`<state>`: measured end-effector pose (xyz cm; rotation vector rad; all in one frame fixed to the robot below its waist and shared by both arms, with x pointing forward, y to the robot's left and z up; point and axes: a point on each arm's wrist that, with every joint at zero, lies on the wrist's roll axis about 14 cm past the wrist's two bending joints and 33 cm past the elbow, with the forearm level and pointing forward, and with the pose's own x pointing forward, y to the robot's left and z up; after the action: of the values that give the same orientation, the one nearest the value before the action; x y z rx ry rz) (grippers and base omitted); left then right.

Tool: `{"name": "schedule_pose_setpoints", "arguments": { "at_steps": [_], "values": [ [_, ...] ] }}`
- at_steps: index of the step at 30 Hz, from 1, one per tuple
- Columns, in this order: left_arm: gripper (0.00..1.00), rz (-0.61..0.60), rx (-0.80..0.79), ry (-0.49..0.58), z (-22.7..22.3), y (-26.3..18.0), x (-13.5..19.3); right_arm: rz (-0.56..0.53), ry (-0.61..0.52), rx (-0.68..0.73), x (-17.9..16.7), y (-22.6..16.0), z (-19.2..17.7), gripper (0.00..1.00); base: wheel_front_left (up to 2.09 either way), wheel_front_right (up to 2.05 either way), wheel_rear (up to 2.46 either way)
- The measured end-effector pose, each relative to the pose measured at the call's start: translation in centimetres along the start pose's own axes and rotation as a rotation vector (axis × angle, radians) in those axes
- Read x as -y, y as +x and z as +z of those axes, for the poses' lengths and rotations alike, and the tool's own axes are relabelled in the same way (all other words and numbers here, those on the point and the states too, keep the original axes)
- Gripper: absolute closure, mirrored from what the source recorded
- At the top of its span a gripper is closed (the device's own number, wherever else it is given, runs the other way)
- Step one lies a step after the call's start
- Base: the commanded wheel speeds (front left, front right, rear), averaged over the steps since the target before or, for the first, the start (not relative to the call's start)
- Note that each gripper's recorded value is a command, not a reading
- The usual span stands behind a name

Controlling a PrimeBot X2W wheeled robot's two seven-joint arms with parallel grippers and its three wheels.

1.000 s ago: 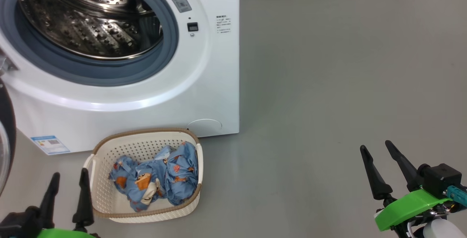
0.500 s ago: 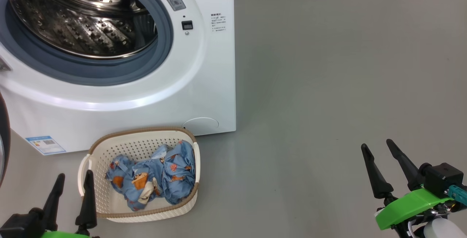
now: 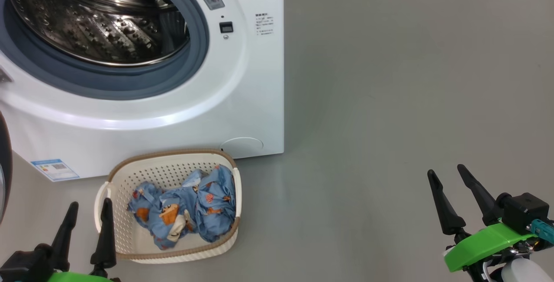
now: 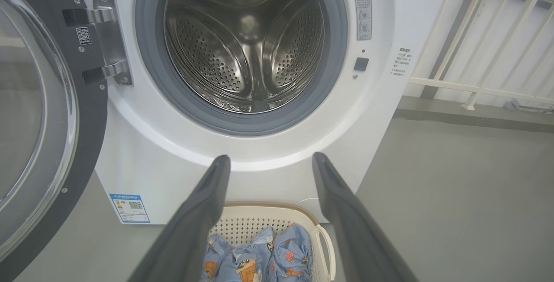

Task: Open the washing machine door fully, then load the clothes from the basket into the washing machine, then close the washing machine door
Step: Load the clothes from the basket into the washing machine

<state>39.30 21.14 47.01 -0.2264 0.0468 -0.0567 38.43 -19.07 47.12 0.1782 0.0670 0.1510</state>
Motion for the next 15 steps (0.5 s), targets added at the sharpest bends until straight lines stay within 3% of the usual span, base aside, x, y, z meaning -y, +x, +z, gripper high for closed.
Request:
{"name": "schedule_pose_setpoints", "arguments": {
  "at_steps": [11, 15],
  "values": [
    [0.00, 0.008, -0.004, 0.002, -0.09, 0.20, -0.49, 0.010, 0.011, -0.019, -0.45, 0.54, -0.77, 0.00, 0.90, -1.85, 0.95],
    [0.00, 0.018, -0.001, 0.002, 0.02, 0.18, -0.81, 0.015, 0.013, -0.022, -0.63, 0.69, -0.88, 0.00, 0.77, -1.17, 0.40]
  ]
}}
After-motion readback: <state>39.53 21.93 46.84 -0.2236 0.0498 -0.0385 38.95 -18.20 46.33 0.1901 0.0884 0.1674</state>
